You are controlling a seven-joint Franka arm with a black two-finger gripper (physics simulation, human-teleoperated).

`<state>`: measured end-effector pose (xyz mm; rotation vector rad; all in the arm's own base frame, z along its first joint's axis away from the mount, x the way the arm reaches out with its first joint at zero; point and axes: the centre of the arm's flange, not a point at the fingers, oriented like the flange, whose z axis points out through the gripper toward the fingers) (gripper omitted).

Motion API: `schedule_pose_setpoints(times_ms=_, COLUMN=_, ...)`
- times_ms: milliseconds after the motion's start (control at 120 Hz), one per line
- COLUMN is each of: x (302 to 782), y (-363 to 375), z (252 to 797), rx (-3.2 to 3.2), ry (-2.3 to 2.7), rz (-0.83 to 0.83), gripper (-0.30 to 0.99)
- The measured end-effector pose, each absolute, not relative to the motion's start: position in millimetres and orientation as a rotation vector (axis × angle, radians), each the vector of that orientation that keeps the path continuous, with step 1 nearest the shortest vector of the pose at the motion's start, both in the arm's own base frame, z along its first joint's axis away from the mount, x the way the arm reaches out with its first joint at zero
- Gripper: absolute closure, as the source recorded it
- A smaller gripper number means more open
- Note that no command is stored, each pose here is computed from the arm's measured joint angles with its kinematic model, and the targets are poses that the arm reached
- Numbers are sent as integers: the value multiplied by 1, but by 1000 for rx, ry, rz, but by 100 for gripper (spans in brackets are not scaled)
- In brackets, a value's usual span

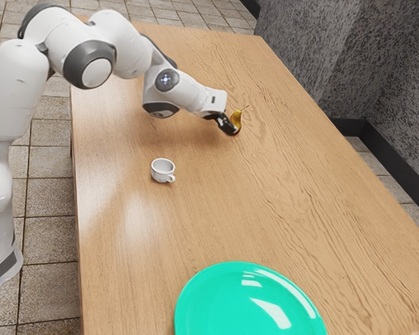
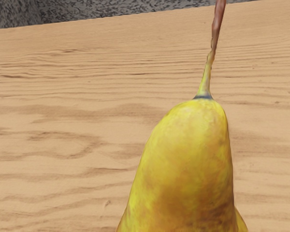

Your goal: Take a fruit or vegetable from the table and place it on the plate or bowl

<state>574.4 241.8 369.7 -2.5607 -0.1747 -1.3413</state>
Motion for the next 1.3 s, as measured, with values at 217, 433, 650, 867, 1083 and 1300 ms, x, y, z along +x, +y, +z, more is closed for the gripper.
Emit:
schedule_pose_setpoints(times_ms=217, x=582, y=244, z=365, rx=-2561, ry=-180, rz=-1344, gripper=0)
schedule_pose_setpoints(times_ms=433, x=583, y=245, z=358, rx=-2569, ry=-191, rz=-1334, gripper=21)
schedule_pose_setpoints(times_ms=650, x=587, y=243, z=369, rx=-2551, ry=-160, rz=-1356, gripper=37)
schedule_pose_setpoints(times_ms=867, x=616, y=93, z=478, rx=-2558, ry=52, rz=-1470, gripper=38)
schedule_pose_setpoints(times_ms=1083, x=624, y=-125, z=606, rx=-2717, ry=21, rz=-1210, gripper=40)
schedule_pose_setpoints(times_ms=1300, x=602, y=-179, z=551, rx=-2859, ry=70, rz=-648, gripper=40)
